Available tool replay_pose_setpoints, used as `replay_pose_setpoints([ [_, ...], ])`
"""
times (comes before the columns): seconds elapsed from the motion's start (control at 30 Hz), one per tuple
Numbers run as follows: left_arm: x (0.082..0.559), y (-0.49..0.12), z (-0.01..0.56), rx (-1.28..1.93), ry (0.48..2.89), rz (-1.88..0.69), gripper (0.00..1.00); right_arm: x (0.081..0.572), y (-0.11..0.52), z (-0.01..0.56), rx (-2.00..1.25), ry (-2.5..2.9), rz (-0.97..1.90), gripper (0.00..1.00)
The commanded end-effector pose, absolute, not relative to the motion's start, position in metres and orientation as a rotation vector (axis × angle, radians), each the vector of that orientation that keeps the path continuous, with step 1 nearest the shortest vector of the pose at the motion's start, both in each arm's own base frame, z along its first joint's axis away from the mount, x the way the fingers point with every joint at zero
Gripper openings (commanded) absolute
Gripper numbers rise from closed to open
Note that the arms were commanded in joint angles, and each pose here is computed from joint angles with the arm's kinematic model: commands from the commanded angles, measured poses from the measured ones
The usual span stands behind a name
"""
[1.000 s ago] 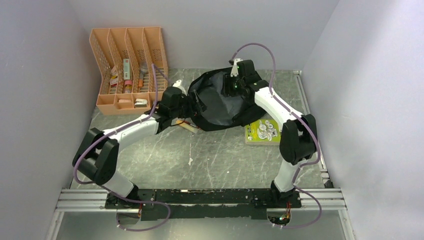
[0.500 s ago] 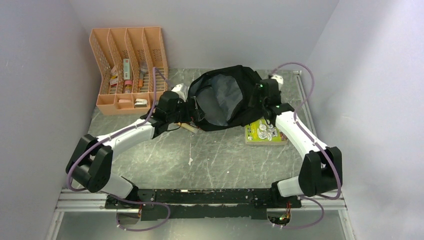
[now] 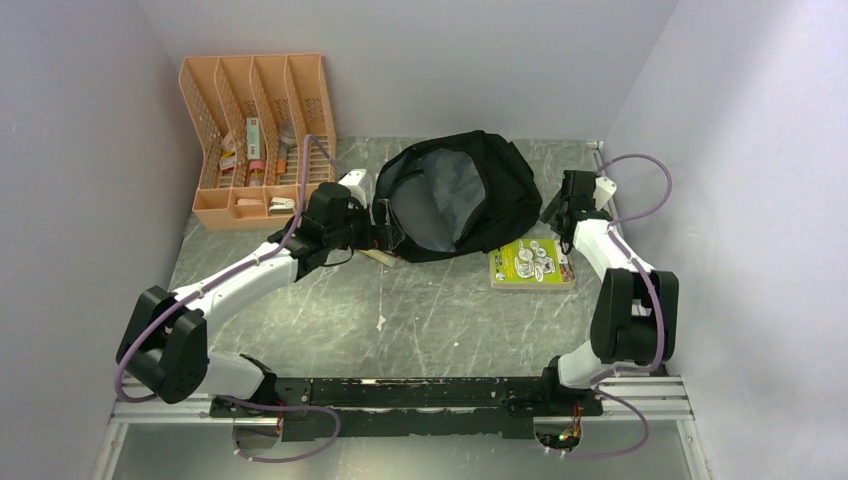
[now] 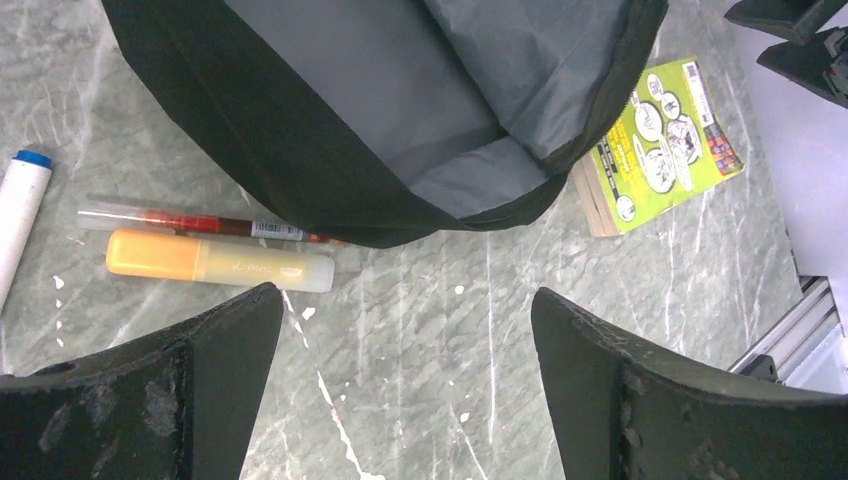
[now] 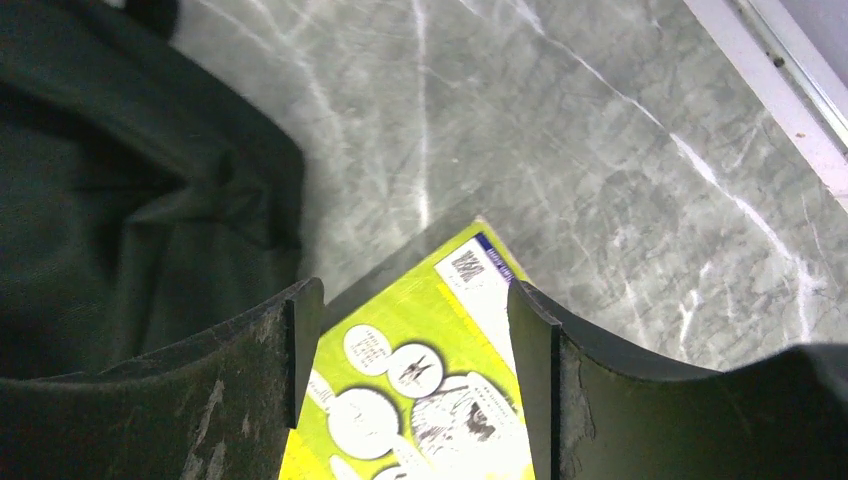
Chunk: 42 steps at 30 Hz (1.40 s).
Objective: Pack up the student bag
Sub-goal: Move the book to the center of the board.
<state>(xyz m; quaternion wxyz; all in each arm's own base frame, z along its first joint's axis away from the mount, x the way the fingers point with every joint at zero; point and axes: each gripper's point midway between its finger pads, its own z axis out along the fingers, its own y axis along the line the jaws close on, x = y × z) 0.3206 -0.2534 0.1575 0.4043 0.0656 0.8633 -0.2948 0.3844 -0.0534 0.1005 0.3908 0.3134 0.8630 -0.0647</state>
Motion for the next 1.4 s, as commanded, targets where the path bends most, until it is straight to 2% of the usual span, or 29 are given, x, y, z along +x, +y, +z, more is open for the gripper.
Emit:
replay_pose_setpoints([
  [0.0, 0.318, -0.249, 0.16, 0.195, 2.178, -0.731, 0.98, 0.392, -0.07, 0.083, 0.861, 2.205, -0.185, 0.71],
  [0.4, 0.312, -0.254, 0.148, 0.211, 2.214, -0.778, 0.98, 0.405, -0.078, 0.054, 0.843, 2.318, -0.131, 0.72],
  [1.1, 0.304, -0.261, 0.136, 0.227, 2.25, -0.834, 0.98, 0.358, -0.031, 0.009, 0.688, 2.529, -0.066, 0.68],
  [1.37, 0.3, -0.26, 0.131, 0.224, 2.267, -0.843, 0.98, 0.344, 0.006, 0.006, 0.505, 2.618, -0.062, 0.59],
])
